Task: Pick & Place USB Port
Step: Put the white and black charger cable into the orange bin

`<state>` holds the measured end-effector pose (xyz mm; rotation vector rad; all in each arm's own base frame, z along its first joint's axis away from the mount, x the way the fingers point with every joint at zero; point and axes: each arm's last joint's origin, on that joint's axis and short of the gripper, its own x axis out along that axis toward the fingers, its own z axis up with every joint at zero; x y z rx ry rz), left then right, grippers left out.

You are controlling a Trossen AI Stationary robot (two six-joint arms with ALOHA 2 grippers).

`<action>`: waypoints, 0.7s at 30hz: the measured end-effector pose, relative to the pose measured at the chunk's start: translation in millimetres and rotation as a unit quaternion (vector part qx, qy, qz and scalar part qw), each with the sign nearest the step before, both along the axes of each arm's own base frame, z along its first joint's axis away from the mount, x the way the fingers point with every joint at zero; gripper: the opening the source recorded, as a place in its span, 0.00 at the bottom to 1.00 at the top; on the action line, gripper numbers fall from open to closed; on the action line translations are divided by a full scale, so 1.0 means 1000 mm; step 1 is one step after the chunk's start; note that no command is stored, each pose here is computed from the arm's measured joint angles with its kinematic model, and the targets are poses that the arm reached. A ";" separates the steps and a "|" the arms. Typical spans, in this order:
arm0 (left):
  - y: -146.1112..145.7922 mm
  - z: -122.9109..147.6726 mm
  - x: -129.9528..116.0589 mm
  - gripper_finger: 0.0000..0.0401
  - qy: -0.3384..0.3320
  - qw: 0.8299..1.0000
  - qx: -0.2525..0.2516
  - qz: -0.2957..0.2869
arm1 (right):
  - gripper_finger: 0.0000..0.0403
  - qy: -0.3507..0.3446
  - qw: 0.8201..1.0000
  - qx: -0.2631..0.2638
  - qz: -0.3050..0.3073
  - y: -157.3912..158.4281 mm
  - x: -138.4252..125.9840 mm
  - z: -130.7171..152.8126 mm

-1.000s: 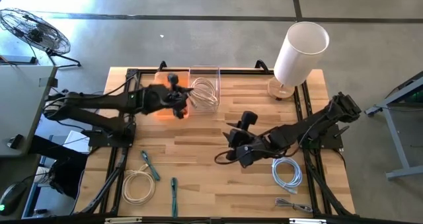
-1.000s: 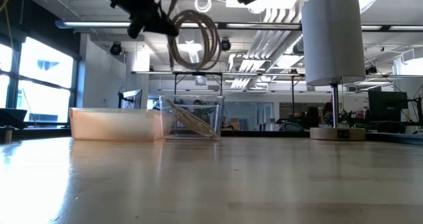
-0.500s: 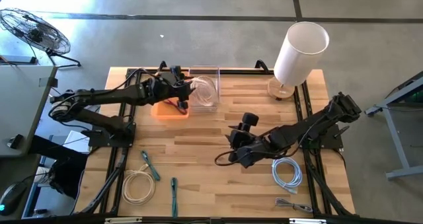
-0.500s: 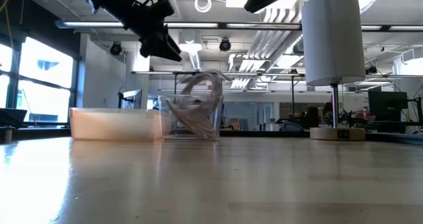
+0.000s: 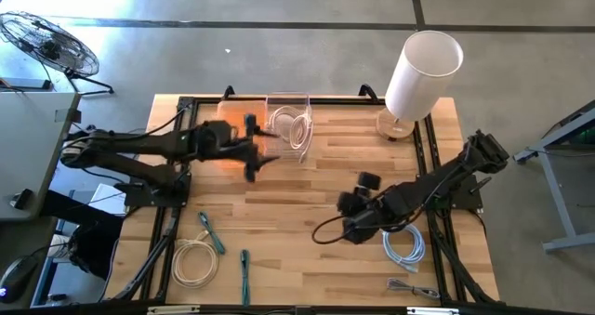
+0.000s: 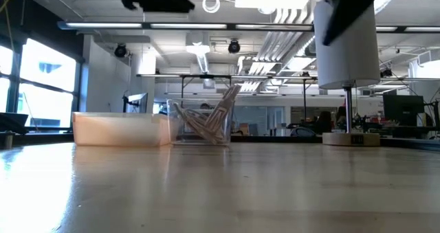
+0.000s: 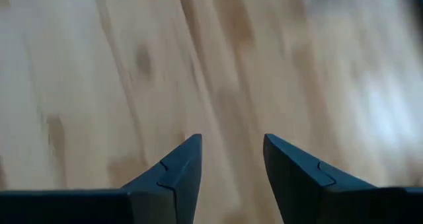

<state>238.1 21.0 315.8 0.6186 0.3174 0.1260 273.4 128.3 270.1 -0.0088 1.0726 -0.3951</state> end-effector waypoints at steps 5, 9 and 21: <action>-0.033 0.009 -0.013 0.67 -0.012 0.997 -0.011 -0.072 | 0.38 0.081 0.989 0.091 -0.080 0.010 -0.021 -0.005; -0.052 0.008 -0.018 0.67 -0.004 0.994 -0.012 -0.111 | 0.38 0.122 0.969 0.196 -0.084 0.031 -0.030 -0.005; -0.074 0.005 -0.023 0.67 0.012 0.987 -0.029 -0.156 | 0.38 0.146 0.917 0.344 -0.139 0.092 -0.057 -0.005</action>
